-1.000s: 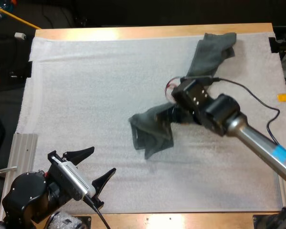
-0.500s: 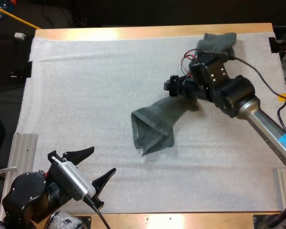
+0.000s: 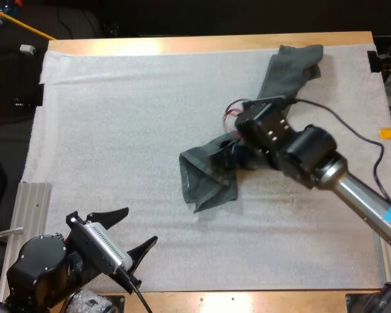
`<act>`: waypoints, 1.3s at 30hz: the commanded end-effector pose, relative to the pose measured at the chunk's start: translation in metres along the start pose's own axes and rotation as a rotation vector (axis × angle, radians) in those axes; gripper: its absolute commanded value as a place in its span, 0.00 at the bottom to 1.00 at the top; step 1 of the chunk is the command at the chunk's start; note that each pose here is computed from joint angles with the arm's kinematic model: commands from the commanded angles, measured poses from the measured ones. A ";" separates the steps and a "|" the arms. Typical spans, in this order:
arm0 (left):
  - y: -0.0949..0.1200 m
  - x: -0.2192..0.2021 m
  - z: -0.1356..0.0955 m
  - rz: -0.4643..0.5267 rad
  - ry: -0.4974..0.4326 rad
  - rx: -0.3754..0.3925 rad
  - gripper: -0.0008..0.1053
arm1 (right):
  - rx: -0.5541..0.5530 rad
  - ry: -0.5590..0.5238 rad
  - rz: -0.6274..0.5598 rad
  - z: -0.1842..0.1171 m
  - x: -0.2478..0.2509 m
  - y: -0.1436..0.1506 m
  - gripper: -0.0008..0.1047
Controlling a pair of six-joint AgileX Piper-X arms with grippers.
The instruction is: Pick towel from pile, fold and stack
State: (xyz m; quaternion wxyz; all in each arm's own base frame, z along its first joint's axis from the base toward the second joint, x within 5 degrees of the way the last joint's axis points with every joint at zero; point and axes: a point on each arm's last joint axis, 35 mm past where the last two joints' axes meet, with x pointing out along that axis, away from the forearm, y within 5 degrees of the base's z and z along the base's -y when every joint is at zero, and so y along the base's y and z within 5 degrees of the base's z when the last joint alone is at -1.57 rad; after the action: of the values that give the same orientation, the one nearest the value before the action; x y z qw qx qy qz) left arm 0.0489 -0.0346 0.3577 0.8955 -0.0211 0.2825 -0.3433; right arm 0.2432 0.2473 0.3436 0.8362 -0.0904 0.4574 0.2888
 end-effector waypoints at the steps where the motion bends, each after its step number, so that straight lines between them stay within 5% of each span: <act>1: -0.001 -0.001 -0.002 -0.007 0.032 -0.020 0.63 | -0.003 0.007 -0.004 -0.004 -0.001 0.006 0.50; 15: 0.000 -0.005 -0.028 0.012 0.257 -0.100 0.63 | 0.172 0.094 0.109 -0.063 0.056 0.036 0.50; 25: 0.000 -0.005 -0.029 0.013 0.269 -0.104 0.63 | 0.390 0.029 0.161 -0.084 0.084 0.037 0.50; 39: 0.000 -0.005 -0.029 0.016 0.269 -0.123 0.63 | 0.577 0.136 0.177 -0.102 0.163 0.042 0.50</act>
State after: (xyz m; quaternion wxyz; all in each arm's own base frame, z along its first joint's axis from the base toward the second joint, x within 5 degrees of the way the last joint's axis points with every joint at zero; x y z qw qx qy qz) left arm 0.0311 -0.0265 0.3340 0.8509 -0.0234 0.4195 -0.3154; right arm 0.2136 0.3027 0.1571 0.7680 0.1613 0.5846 0.2059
